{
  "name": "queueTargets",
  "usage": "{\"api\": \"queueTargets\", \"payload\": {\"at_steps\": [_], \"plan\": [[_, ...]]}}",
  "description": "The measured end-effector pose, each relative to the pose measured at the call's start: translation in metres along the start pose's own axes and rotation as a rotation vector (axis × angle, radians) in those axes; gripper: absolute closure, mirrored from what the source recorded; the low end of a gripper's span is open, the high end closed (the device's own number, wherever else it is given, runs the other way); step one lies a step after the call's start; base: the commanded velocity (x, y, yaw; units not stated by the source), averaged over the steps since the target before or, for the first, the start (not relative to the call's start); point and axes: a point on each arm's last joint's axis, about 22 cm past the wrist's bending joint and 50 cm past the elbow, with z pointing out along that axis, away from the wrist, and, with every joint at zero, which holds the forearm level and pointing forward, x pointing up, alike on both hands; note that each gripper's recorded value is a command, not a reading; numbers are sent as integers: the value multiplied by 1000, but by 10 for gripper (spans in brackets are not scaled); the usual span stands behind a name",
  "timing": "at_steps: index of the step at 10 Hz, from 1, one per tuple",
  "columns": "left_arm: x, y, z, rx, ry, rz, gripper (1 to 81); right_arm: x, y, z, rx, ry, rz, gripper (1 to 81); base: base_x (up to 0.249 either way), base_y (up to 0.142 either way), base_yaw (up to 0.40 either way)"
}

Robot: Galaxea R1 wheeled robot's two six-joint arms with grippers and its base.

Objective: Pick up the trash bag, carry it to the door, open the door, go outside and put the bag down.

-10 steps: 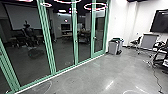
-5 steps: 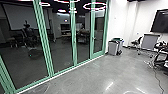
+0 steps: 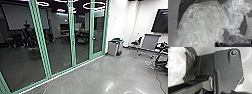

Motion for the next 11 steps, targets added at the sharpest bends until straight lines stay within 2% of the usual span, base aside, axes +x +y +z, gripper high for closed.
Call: {"api": "queueTargets", "payload": {"at_steps": [11], "plan": [[0, 2, 0, -2, 0, 0, 811, 0, 0, 0, 0, 0, 0, 10, 160, 0, 0]]}}
